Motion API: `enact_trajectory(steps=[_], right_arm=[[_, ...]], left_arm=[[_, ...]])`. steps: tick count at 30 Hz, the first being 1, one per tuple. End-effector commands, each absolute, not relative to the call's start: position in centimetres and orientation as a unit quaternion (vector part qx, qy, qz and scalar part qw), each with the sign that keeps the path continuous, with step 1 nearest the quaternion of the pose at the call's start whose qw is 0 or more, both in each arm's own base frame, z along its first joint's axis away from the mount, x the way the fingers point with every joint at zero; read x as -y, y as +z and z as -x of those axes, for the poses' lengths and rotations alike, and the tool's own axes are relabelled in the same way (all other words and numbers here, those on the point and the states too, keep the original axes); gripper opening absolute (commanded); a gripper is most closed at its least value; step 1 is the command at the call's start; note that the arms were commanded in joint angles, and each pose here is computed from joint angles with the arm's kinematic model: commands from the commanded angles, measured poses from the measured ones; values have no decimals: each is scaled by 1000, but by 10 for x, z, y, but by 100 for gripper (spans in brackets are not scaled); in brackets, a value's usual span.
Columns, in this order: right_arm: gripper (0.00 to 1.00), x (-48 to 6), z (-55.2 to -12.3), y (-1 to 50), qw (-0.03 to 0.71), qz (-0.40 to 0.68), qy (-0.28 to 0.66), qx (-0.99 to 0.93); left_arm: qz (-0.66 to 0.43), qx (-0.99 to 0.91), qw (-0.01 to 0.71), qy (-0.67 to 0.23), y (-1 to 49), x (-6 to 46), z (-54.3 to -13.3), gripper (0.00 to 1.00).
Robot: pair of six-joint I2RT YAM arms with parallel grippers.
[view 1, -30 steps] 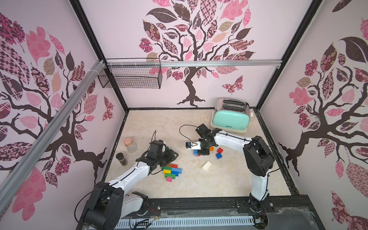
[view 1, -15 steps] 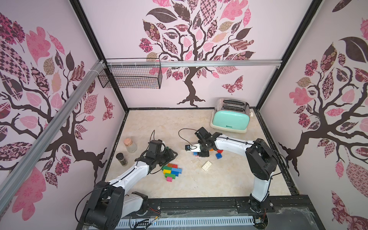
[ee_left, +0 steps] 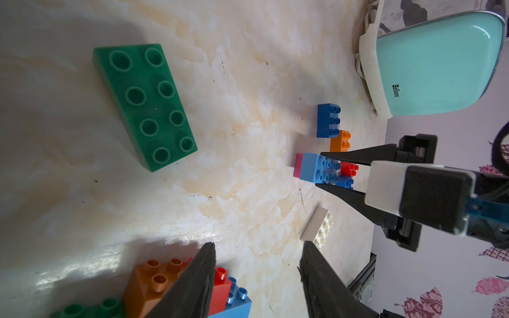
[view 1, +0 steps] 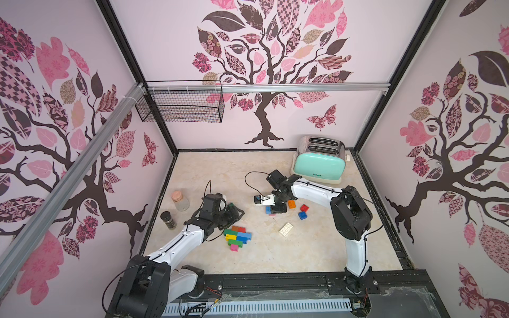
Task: Assemble a heart with lego
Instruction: Assemble the lego brick with the lego brick.
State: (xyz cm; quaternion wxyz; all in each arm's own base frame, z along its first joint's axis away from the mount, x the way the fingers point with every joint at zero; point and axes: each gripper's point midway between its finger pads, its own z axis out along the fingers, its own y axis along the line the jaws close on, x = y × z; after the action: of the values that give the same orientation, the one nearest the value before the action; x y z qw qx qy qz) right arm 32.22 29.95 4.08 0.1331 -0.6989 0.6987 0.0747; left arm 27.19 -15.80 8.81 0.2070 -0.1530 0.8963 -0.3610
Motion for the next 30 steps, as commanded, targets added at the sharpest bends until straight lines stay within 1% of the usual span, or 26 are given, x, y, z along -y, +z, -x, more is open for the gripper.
enact_trajectory(steps=[1, 5, 7, 10, 16, 20, 23, 24, 25, 27, 30], right_arm=[[22, -282, -295, -3, 47, 694, 80, -714], [22, -299, -299, 32, 94, 693, 86, -709], [24, -306, -297, 48, 112, 693, 87, -707], [25, -315, -288, 62, 114, 686, 98, -712], [25, -318, -269, 48, 90, 662, 118, -734], [27, -317, -268, 46, 91, 649, 118, -746], [38, -321, -269, 56, 104, 640, 127, -751], [96, -323, -269, 60, 109, 638, 131, -751], [99, -324, -271, 65, 116, 637, 131, -751], [100, -326, -273, 73, 129, 636, 133, -749], [100, -328, -280, 91, 167, 627, 128, -750]], left_arm=[[149, -896, 211, -361, 88, 154, -269, 53], [150, -895, 214, -362, 90, 153, -269, 53], [150, -894, 214, -362, 91, 153, -269, 53], [151, -893, 217, -363, 94, 152, -270, 53], [151, -892, 222, -364, 100, 152, -269, 53], [154, -892, 226, -360, 99, 148, -265, 53], [156, -891, 228, -359, 100, 147, -264, 54], [156, -891, 229, -358, 100, 147, -264, 54], [157, -891, 229, -358, 101, 147, -264, 54], [157, -892, 229, -357, 100, 146, -263, 54], [158, -893, 232, -351, 102, 144, -263, 54]])
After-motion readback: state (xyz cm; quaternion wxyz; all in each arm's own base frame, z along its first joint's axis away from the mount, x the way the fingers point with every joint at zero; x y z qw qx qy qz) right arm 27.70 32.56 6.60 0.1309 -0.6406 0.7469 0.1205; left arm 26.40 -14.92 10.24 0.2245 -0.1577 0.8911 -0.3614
